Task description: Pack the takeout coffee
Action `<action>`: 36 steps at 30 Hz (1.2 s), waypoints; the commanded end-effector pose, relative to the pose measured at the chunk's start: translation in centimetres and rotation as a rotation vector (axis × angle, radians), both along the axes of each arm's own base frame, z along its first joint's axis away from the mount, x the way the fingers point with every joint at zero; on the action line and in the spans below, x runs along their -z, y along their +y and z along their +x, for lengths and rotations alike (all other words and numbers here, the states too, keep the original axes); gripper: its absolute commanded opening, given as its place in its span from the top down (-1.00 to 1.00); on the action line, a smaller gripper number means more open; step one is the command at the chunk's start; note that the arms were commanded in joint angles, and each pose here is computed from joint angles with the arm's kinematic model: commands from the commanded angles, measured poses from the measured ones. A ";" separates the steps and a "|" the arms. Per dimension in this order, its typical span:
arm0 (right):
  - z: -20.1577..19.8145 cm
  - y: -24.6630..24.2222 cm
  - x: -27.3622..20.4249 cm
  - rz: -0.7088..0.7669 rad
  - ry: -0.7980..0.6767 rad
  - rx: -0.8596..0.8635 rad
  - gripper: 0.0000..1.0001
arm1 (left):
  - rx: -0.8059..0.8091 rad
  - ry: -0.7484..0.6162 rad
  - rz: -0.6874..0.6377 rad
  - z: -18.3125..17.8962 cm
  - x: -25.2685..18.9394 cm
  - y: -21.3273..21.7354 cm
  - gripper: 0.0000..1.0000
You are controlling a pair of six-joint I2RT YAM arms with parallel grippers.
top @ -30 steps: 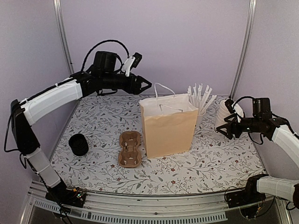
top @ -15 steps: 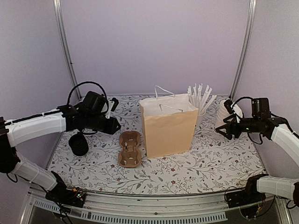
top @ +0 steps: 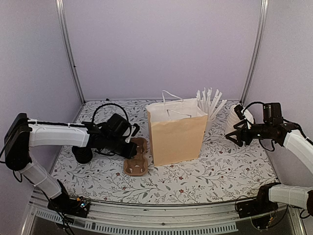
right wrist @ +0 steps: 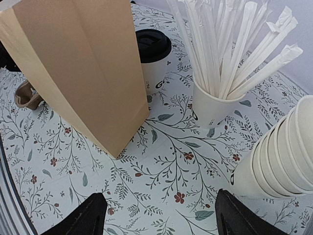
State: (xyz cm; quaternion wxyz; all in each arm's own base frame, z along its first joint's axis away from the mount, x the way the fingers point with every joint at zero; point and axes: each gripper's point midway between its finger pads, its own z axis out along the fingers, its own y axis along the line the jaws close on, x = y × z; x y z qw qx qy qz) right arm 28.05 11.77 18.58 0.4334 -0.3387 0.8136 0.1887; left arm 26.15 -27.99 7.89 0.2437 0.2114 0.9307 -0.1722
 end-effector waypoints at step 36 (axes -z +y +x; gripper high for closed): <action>-0.5 0.1 0.5 0.004 0.016 -0.020 -0.59 | 0.630 -0.027 0.033 -13.1 1.1 -13.5 0.98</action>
